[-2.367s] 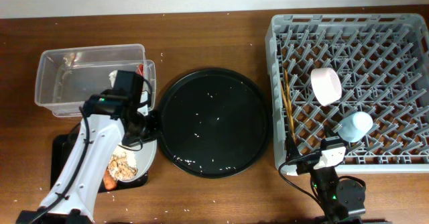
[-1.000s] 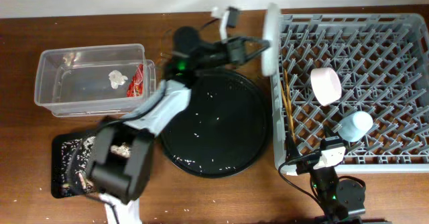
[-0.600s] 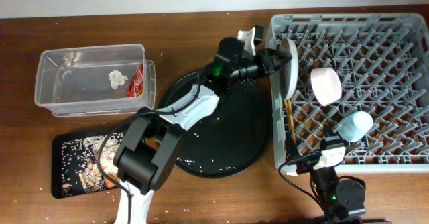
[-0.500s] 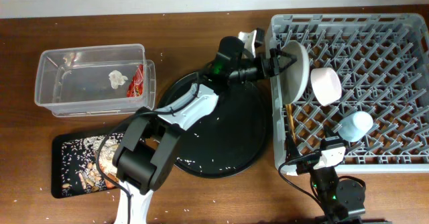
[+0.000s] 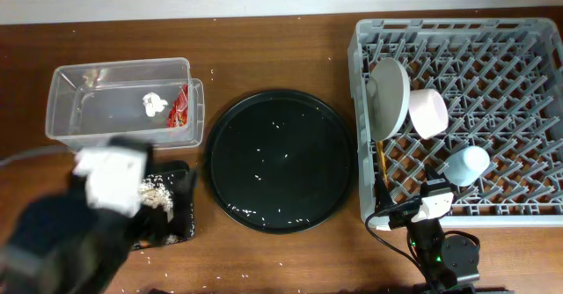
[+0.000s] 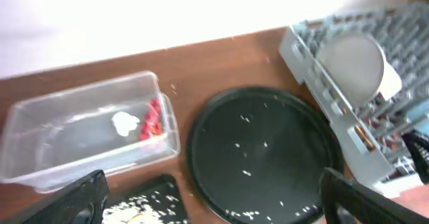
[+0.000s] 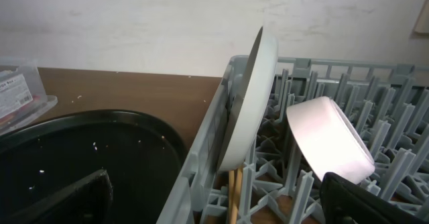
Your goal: Sort waste into correct bins and load items into the dishwasher rack
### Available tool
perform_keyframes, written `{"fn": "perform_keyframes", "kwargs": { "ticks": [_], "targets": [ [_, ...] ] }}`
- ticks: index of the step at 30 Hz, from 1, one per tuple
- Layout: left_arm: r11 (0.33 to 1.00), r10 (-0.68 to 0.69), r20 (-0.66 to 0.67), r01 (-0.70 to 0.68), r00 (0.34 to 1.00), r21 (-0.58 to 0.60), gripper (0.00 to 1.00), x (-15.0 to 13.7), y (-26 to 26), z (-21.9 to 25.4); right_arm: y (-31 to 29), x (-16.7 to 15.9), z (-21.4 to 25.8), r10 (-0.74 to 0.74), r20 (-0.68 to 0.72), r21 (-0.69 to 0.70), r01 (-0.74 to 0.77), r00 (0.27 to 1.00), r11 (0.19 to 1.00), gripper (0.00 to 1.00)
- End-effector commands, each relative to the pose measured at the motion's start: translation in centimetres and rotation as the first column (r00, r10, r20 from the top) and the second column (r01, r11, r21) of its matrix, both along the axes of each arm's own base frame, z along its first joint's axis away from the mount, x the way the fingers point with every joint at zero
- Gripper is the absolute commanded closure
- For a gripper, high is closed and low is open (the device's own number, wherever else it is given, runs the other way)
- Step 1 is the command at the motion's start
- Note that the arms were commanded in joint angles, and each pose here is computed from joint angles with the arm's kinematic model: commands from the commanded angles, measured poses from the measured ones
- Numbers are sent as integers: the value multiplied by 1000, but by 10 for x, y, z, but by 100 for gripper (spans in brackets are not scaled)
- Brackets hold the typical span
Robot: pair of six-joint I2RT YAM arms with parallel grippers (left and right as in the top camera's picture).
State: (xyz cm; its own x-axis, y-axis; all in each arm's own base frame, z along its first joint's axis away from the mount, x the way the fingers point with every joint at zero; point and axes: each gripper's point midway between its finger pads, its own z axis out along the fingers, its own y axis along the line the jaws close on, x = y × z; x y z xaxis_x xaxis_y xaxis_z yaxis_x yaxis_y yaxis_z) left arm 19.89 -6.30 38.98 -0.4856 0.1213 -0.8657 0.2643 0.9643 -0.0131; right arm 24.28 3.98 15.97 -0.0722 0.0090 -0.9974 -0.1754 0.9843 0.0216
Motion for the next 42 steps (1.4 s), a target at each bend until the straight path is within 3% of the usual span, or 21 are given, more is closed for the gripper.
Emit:
{"fn": "perform_keyframes", "kwargs": {
  "ticks": [1, 5, 8, 14, 42],
  "targets": [
    [993, 96, 63, -99, 993, 56, 1, -10, 27, -18, 2, 0, -2, 9, -1, -3, -9, 1000, 1000, 2],
    [984, 176, 258, -170, 950, -46, 1, 29, 35, -95, 2, 0, -2, 9, -1, -3, -9, 1000, 1000, 2],
    [982, 187, 349, -165, 918, -92, 0, 39, 36, -151, 2, 0, -2, 9, -1, -3, -9, 1000, 1000, 2],
    [981, 189, 382, -161, 905, -105, 1, 42, 35, -233, 2, 0, -2, 9, -1, -3, -9, 1000, 1000, 2],
    [981, 191, 406, -158, 894, -114, 1, 44, 35, -231, 2, 0, -2, 9, -1, -3, -9, 1000, 1000, 2]
  ]
}}
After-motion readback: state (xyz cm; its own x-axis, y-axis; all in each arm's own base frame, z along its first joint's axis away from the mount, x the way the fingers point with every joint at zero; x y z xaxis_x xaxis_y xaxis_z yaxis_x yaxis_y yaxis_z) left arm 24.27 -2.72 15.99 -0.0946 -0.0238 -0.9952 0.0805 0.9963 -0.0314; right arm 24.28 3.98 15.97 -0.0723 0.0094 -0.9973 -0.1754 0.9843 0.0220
